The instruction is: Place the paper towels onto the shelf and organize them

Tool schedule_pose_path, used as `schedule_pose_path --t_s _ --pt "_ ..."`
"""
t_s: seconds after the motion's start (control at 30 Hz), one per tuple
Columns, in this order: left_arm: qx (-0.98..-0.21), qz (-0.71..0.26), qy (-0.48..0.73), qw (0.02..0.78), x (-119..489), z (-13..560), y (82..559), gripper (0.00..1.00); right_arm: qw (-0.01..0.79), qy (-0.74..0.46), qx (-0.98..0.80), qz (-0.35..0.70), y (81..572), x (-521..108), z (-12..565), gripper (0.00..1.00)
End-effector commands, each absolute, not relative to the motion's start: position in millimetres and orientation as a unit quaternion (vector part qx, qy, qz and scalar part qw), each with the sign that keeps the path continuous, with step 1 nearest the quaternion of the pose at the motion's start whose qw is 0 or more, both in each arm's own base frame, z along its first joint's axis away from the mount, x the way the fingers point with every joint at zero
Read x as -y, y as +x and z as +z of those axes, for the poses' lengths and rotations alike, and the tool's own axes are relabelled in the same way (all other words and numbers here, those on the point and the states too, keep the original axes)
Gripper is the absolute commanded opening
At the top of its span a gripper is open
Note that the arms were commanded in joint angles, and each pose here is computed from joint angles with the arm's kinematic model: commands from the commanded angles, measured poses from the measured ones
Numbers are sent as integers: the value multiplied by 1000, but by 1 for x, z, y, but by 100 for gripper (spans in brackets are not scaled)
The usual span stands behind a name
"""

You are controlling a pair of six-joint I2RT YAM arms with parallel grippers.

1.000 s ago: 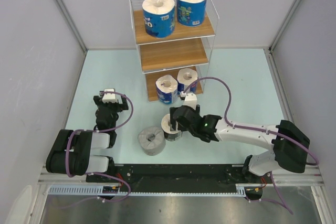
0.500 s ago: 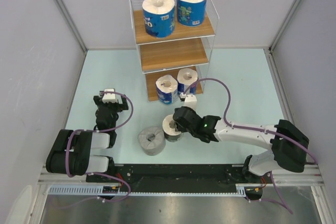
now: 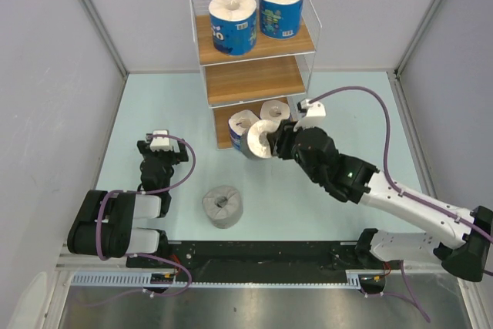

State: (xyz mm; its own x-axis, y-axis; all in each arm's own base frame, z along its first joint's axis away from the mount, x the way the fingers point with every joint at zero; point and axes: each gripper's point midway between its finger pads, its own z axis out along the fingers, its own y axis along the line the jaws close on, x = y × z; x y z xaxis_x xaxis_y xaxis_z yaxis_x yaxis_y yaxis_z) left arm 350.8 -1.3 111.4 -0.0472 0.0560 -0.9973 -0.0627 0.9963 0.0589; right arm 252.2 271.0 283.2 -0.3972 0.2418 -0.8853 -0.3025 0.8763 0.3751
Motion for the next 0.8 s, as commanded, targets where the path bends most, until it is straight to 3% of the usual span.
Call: schedule_pose_path --t_s 0.0,0.3,0.77 --pt "-702 34 -3 712 3 130 359 100 623 18 -734 271 291 -267 362 46" --pt "-701 34 -4 712 3 131 359 100 655 48 -699 282 352 -272 405 43" --pt "-701 34 -3 712 3 131 359 100 688 42 -674 266 388 -298 440 42"
